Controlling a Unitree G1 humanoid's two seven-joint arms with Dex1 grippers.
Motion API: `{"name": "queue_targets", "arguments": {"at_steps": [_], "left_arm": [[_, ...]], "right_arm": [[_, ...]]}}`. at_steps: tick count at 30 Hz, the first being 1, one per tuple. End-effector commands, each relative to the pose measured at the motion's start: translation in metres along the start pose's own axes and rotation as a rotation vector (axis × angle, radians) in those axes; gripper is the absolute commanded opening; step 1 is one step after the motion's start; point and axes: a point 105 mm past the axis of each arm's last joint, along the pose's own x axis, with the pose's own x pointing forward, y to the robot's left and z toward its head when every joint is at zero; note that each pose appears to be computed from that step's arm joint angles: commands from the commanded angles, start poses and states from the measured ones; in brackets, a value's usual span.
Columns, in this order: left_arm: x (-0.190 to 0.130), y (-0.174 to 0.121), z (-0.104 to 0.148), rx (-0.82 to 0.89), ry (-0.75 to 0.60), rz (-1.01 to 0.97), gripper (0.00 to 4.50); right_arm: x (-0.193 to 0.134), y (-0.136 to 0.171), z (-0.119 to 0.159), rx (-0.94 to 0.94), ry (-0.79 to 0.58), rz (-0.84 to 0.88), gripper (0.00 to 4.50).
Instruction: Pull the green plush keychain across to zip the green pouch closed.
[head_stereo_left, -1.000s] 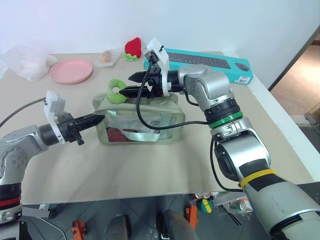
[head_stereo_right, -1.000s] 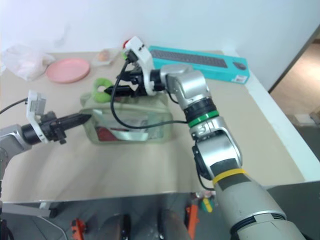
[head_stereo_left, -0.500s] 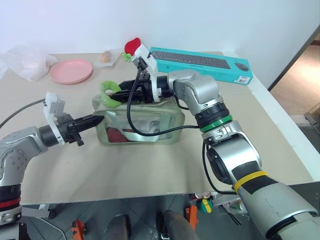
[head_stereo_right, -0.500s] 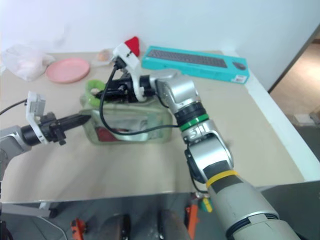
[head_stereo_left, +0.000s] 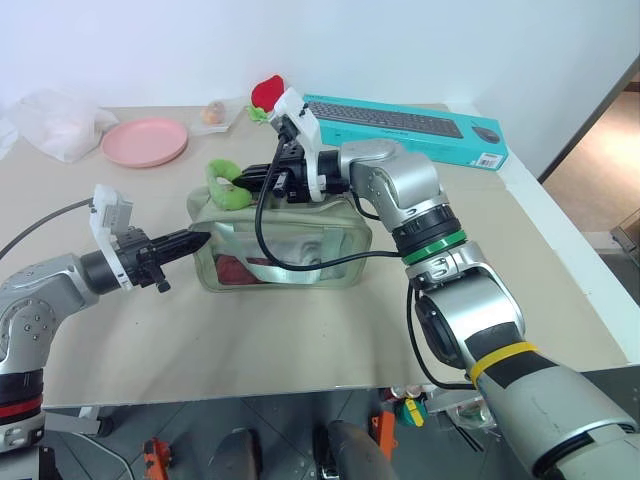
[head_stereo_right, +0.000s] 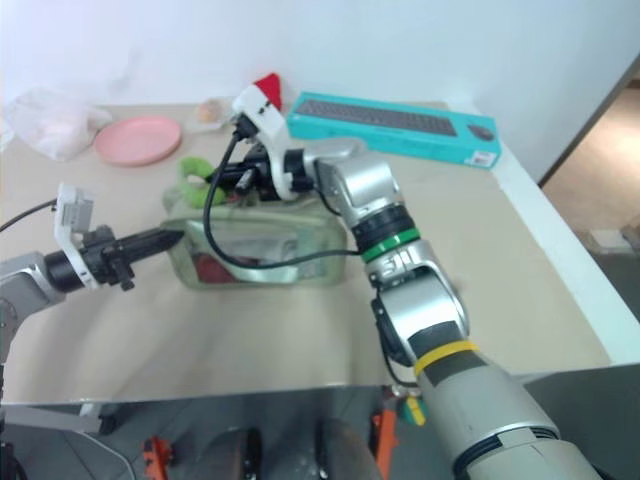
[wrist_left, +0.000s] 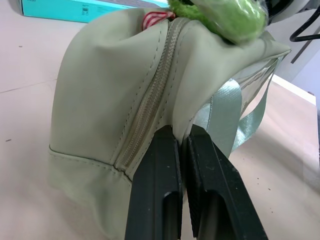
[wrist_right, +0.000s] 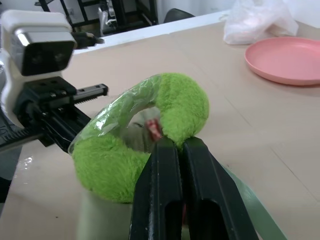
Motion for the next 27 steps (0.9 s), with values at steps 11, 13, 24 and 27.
{"name": "queue_targets", "arguments": {"at_steps": [11,13,24,27], "left_arm": [[0.001,-0.005,0.003,0.014,-0.009,-0.028,0.00],[0.001,-0.005,0.003,0.013,-0.009,-0.028,0.00],[-0.002,-0.007,0.003,0.008,-0.002,-0.028,0.00],[-0.002,-0.006,0.003,0.009,-0.001,-0.029,0.00]], "right_arm": [[-0.148,-0.024,0.002,-0.248,0.087,-0.246,0.06],[-0.169,-0.024,-0.021,-0.318,0.220,-0.303,0.06],[-0.211,-0.034,-0.068,-0.346,0.461,-0.501,0.06],[-0.155,-0.002,-0.118,-0.290,0.481,-0.290,0.06]]}}
